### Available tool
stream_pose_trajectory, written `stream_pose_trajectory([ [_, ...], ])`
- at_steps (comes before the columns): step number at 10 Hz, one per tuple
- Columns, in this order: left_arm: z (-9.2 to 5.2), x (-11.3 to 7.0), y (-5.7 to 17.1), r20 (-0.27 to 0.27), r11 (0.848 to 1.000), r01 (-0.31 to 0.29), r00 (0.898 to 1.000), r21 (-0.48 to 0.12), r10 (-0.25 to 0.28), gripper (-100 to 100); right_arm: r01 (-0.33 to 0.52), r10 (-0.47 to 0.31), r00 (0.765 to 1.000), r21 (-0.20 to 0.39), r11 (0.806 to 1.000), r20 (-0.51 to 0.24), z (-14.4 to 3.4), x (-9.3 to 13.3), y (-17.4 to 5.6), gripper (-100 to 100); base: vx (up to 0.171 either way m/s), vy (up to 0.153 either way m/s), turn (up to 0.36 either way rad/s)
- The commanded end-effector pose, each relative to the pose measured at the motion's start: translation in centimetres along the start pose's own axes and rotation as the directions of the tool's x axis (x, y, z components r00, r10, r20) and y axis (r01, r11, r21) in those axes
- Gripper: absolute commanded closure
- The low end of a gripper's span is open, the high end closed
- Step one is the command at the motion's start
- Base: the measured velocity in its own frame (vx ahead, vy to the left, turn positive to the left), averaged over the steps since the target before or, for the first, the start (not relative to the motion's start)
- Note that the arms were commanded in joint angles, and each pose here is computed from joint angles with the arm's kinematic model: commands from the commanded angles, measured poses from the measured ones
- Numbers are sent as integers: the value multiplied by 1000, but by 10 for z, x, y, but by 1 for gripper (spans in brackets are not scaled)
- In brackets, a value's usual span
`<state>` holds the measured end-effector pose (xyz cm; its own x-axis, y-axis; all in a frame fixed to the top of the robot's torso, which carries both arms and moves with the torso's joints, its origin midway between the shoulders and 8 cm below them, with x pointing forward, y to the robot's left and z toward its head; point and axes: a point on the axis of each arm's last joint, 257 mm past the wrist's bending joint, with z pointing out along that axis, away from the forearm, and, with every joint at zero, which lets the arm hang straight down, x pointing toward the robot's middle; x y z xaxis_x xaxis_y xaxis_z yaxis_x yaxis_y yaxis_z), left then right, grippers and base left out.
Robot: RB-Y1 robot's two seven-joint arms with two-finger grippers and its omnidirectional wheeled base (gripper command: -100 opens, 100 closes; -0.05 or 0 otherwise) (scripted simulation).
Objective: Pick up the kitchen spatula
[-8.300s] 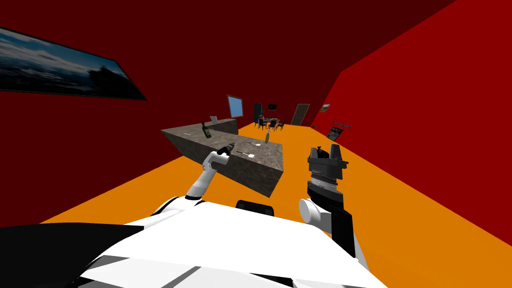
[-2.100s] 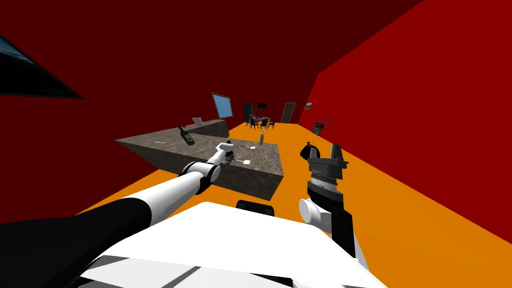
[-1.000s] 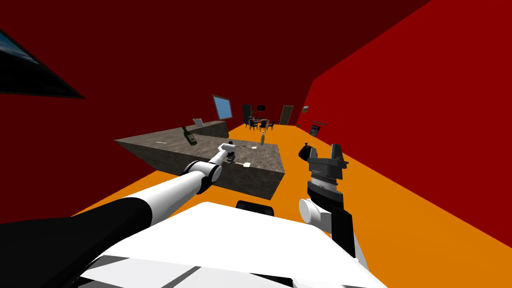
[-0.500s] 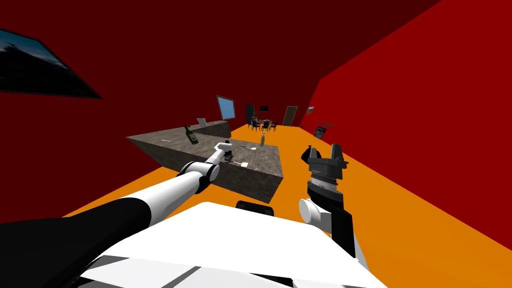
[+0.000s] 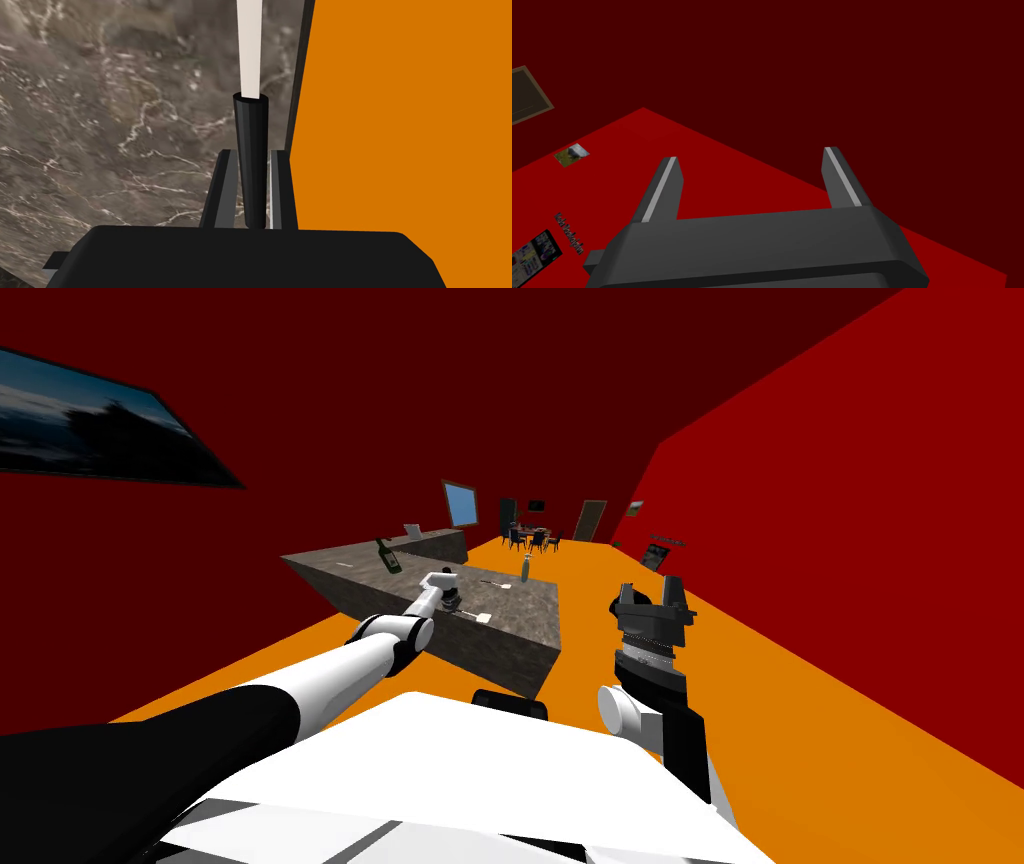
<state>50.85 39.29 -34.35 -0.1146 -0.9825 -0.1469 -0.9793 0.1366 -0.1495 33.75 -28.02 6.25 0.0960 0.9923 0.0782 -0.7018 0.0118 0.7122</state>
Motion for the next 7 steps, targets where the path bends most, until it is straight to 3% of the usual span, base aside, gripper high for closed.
stream_pose_trajectory([
  [1,-2,-9,1,-3,1000,-24,1000,7,24,100,0,0,1000,0,1000,0,0,0,0,0,42,-85,89],
  [4,-6,-25,6,-5,999,-50,999,15,51,100,0,0,1000,0,1000,0,0,0,0,0,32,-91,123],
  [6,-5,-25,6,-3,998,-54,999,14,54,100,0,0,1000,0,1000,0,0,0,0,0,19,-76,48],
  [7,-5,-25,6,-4,998,-58,998,13,58,0,0,0,1000,0,1000,0,0,0,0,0,-2,-6,-2],
])
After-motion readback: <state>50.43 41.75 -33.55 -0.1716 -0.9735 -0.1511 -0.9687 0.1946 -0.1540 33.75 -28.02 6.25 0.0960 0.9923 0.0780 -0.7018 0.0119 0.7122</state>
